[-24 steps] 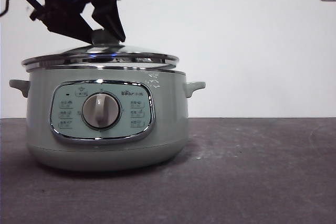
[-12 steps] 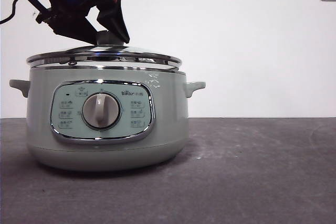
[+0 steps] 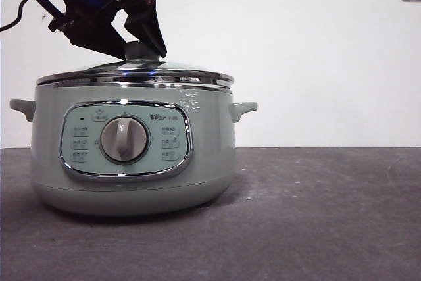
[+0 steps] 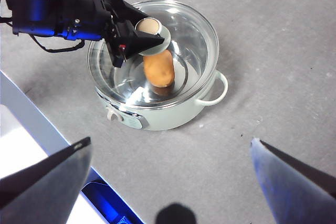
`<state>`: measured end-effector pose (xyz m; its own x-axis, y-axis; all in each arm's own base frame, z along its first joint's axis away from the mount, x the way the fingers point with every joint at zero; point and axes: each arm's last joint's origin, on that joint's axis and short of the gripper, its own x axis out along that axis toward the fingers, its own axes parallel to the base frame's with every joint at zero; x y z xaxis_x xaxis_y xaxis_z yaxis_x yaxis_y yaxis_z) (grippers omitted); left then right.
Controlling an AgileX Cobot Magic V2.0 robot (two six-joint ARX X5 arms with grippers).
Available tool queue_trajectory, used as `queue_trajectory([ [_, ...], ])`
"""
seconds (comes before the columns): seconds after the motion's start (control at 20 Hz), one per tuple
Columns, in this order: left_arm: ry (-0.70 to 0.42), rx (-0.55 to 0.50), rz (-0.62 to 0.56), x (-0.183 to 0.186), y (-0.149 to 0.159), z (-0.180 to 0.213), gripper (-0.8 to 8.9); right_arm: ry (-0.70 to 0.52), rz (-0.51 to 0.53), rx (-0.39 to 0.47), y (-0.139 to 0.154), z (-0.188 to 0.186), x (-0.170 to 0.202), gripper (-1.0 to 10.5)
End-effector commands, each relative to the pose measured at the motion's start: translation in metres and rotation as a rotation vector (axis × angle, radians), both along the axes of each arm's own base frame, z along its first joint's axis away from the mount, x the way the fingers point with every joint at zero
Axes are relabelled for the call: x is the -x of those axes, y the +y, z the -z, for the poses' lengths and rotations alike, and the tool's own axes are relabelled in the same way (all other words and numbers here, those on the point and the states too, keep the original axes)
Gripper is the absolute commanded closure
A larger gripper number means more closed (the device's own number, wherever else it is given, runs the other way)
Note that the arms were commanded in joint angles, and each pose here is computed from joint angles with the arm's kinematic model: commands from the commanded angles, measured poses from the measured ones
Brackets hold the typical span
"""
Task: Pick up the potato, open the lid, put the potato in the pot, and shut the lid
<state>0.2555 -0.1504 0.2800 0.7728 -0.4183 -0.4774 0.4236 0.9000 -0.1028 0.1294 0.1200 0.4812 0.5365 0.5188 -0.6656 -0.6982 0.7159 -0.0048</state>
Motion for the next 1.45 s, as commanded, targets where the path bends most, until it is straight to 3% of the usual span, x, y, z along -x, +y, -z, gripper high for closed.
queue_trajectory([
  [0.05, -0.007, -0.031, 0.020, 0.001, 0.000, -0.001, 8.22, 0.004, 0.004, -0.002, 0.001, 0.001, -0.001, 4.5],
  [0.4, -0.027, -0.068, 0.022, 0.001, 0.000, -0.001, 7.79, 0.004, 0.004, -0.003, 0.001, 0.001, -0.001, 4.5],
  [0.55, -0.043, -0.065, 0.026, 0.000, 0.000, -0.002, 3.93, 0.004, 0.004, -0.002, 0.001, 0.001, -0.001, 4.5],
  [0.6, -0.054, -0.059, 0.025, 0.000, 0.000, -0.004, 3.52, 0.004, 0.004, -0.002, 0.001, 0.001, -0.001, 4.5],
  [0.8, -0.087, -0.039, 0.024, 0.003, 0.002, -0.016, 3.52, 0.004, 0.004, -0.001, 0.001, 0.001, -0.001, 4.5],
  [1.05, -0.140, -0.006, 0.041, 0.035, 0.015, -0.056, 3.53, 0.004, 0.006, 0.002, 0.002, 0.002, -0.002, 4.5],
  [1.2, -0.162, 0.004, 0.053, 0.065, 0.032, -0.080, 3.71, -0.036, 0.052, 0.026, 0.000, 0.009, -0.003, 5.9],
  [1.35, -0.196, 0.024, 0.056, 0.096, 0.051, -0.096, 5.33, -0.088, 0.088, 0.015, -0.002, 0.025, -0.003, 6.8],
  [1.45, -0.222, 0.040, 0.058, 0.115, 0.062, -0.103, 7.25, -0.139, 0.117, -0.006, -0.005, 0.040, -0.001, 7.9],
])
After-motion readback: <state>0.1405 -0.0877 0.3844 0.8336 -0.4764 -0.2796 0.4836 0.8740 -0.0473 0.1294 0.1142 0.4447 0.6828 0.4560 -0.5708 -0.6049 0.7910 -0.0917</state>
